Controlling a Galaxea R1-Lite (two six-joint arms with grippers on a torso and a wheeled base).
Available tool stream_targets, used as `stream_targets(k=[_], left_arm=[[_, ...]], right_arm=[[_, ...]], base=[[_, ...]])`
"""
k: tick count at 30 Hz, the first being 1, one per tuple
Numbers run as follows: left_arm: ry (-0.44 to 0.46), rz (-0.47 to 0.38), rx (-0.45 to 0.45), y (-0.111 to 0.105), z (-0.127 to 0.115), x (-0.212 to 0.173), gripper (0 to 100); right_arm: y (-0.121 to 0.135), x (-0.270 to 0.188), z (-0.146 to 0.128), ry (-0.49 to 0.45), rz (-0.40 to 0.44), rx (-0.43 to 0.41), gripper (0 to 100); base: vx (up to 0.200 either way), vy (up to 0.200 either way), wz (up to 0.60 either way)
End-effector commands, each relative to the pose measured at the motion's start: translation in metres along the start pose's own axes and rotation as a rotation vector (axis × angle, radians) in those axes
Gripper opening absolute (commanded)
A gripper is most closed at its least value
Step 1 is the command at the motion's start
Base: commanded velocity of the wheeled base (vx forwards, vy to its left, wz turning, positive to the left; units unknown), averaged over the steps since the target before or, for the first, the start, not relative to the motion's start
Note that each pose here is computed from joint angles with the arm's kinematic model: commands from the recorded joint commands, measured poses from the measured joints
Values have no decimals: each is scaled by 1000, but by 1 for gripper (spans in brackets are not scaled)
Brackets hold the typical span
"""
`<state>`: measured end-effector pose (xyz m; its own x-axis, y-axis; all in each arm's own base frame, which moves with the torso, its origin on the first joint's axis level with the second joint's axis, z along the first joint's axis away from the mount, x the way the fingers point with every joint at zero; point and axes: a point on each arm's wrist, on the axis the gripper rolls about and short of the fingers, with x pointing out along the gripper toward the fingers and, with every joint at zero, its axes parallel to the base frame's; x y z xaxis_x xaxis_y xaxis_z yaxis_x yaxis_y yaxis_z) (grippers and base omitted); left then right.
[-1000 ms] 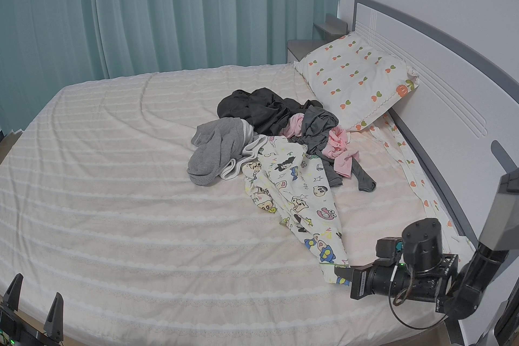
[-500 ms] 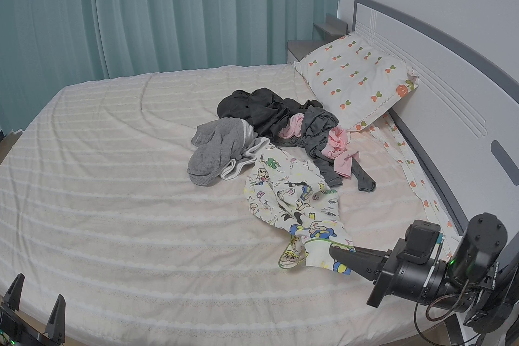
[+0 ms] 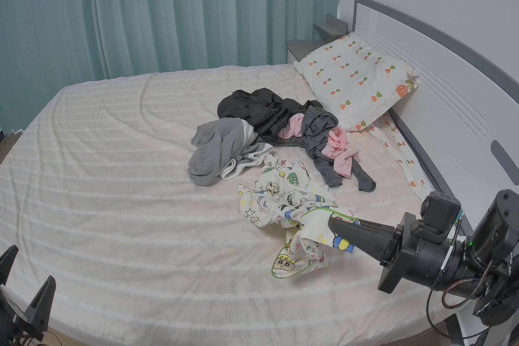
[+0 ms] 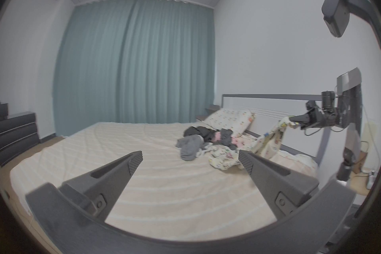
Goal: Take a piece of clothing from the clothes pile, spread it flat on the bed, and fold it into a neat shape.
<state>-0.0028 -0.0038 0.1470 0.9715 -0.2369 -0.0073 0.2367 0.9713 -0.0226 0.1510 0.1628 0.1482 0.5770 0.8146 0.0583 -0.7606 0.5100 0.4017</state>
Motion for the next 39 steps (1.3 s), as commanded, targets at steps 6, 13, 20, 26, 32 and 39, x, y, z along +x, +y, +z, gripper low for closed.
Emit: stream_targets(k=[6, 13, 20, 26, 32, 39], left_arm=[[510, -541, -64, -41, -22, 204, 100], [634, -554, -74, -51, -74, 243, 100], [678, -575, -61, -62, -120, 269, 100], [632, -569, -61, -65, -150, 283, 100], [650, -572, -88, -71, -157, 284, 100], [654, -602, -103, -86, -157, 280, 100]], right_arm=[[-2, 34, 54, -68, 23, -14, 0], [10, 35, 79, -69, 67, -19, 0], [31, 52, 100, -93, 136, -14, 0], [50, 58, 131, -149, 191, 25, 0], [64, 58, 149, -202, 231, 31, 0], [55, 63, 130, -130, 198, 60, 0]], base=[[0, 0, 0], [0, 0, 0], [0, 0, 0], [0, 0, 0], [0, 0, 0], [0, 0, 0]])
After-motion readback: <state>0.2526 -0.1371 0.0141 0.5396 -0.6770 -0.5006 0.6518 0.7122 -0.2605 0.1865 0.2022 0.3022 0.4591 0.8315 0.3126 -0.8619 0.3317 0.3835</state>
